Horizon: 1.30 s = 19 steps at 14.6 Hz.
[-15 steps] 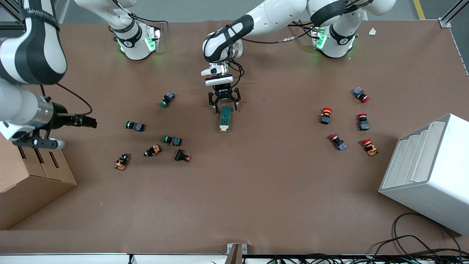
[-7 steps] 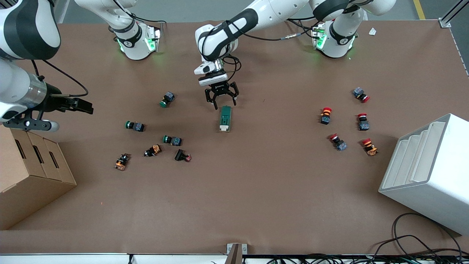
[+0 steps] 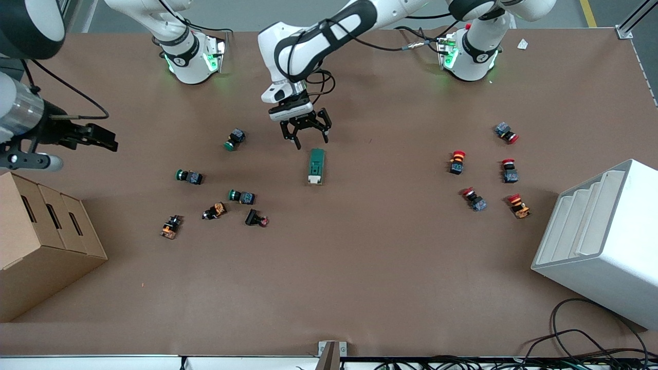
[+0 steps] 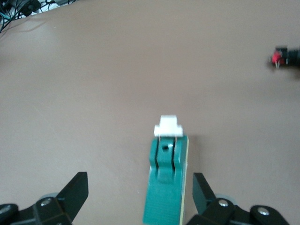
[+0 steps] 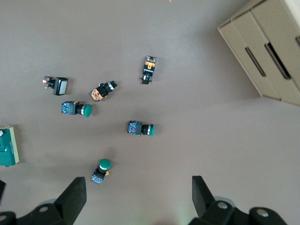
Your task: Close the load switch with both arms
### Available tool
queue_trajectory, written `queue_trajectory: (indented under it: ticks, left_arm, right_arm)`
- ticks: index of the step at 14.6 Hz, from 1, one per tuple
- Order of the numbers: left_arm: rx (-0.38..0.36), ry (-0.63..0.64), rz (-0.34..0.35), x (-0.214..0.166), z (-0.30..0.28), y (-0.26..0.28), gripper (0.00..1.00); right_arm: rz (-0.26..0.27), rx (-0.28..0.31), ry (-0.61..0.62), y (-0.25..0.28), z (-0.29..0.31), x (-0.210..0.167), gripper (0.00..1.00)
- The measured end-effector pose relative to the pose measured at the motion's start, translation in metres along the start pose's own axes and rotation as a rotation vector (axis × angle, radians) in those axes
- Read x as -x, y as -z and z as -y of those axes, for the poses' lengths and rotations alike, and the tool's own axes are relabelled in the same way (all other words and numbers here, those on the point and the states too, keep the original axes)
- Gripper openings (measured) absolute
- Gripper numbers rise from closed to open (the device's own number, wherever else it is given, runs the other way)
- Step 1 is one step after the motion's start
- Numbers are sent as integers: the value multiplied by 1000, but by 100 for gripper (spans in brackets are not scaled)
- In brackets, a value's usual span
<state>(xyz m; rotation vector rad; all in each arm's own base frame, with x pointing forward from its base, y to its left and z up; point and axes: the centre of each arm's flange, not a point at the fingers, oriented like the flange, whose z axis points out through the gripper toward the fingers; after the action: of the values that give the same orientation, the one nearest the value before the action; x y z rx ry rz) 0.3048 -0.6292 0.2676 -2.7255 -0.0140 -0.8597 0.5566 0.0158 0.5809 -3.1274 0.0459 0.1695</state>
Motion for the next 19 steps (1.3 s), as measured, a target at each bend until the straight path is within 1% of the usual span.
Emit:
queue_trajectory:
  ticks: [2, 4, 6, 8, 10, 12, 15, 17, 19]
  left_arm:
    - [15, 28, 64, -64, 25, 17, 100]
    - [36, 55, 129, -130, 64, 34, 100]
    - [63, 81, 187, -187, 111, 47, 100]
    - [79, 95, 239, -236, 162, 52, 100]
    - [86, 80, 282, -280, 219, 47, 100]
    - [107, 78, 316, -317, 275, 39, 100]
    - [142, 128, 355, -360, 358, 25, 100]
    - [156, 118, 370, -378, 410, 24, 100]
    - [164, 68, 397, -388, 462, 22, 100]
  right_arm:
    - [-13, 2, 26, 11, -2, 1, 100]
    - [-27, 4, 15, 20, -13, 1, 100]
    - [-22, 0, -10, 33, -33, 4, 100]
    - [-21, -2, -24, 43, -46, 7, 100]
    - [4, -4, -21, 43, -44, 10, 100]
    - [15, -4, -13, 41, -40, 10, 100]
    - [38, -4, -19, 36, -38, 9, 100]
    - [66, -3, -62, 33, -38, 11, 100]
    - [77, -2, -81, 32, -37, 13, 100]
